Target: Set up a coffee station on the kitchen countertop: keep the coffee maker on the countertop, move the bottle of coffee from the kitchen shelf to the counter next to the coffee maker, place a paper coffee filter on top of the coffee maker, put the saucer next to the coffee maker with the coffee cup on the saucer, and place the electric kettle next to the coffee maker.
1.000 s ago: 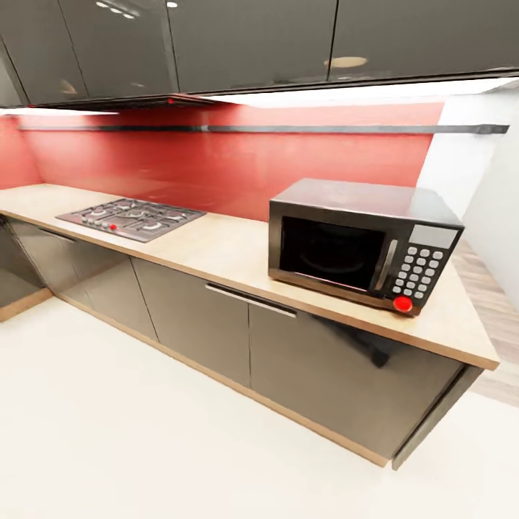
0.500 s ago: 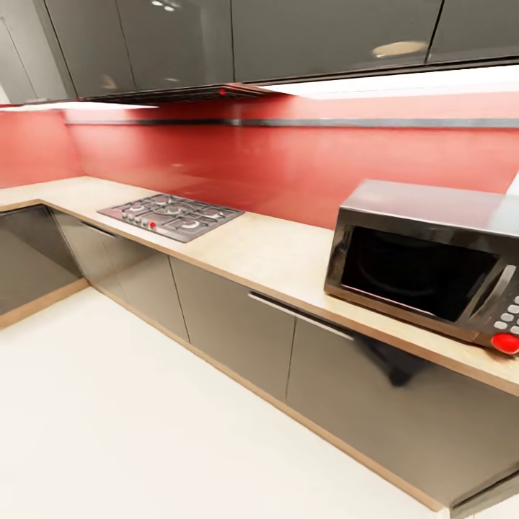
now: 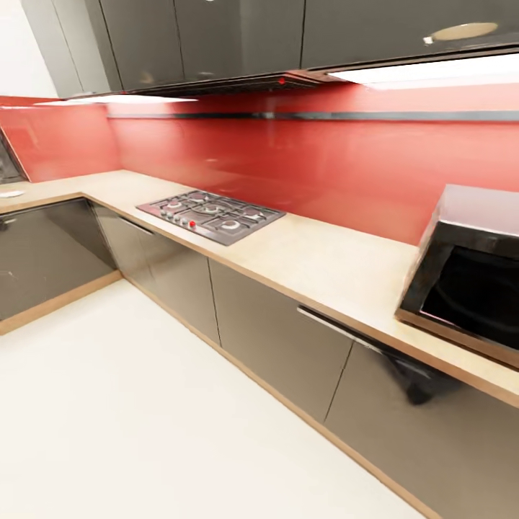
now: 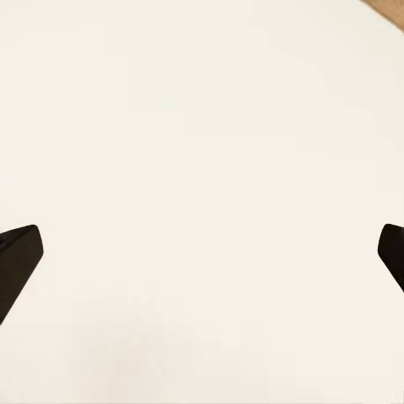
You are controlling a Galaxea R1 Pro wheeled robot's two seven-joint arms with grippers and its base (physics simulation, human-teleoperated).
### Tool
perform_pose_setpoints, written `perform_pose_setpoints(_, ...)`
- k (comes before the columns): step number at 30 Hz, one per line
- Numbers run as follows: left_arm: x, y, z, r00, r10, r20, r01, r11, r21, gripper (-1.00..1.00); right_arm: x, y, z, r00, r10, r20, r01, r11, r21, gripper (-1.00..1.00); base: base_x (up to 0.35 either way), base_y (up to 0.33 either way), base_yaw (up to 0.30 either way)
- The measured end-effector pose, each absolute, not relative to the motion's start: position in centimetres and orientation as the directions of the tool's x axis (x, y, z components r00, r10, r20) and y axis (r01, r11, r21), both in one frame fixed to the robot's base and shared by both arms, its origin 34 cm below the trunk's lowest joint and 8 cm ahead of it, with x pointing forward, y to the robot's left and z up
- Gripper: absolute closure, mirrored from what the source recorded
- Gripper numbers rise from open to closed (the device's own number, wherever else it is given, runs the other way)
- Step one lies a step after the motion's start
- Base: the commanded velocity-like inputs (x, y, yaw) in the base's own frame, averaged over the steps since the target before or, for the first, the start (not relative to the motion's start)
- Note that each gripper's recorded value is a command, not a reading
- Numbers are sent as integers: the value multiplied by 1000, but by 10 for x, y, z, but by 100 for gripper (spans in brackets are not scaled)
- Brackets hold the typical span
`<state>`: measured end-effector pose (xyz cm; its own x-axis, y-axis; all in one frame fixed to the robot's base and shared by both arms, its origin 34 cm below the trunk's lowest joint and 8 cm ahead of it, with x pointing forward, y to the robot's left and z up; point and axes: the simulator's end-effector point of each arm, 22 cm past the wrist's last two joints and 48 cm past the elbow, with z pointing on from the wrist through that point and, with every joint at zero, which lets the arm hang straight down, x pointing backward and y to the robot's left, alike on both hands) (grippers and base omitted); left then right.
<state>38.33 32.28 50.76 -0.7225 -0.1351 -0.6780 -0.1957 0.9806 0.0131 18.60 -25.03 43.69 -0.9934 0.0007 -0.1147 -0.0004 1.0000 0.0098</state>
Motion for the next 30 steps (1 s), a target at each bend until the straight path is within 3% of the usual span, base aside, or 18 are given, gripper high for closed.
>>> perform_pose_setpoints(30,371,323,499,-747,-135,-651,-195,981,20,-100,172,-250,435,-997,0,-78,-1,1000,10,-100,251,223,212)
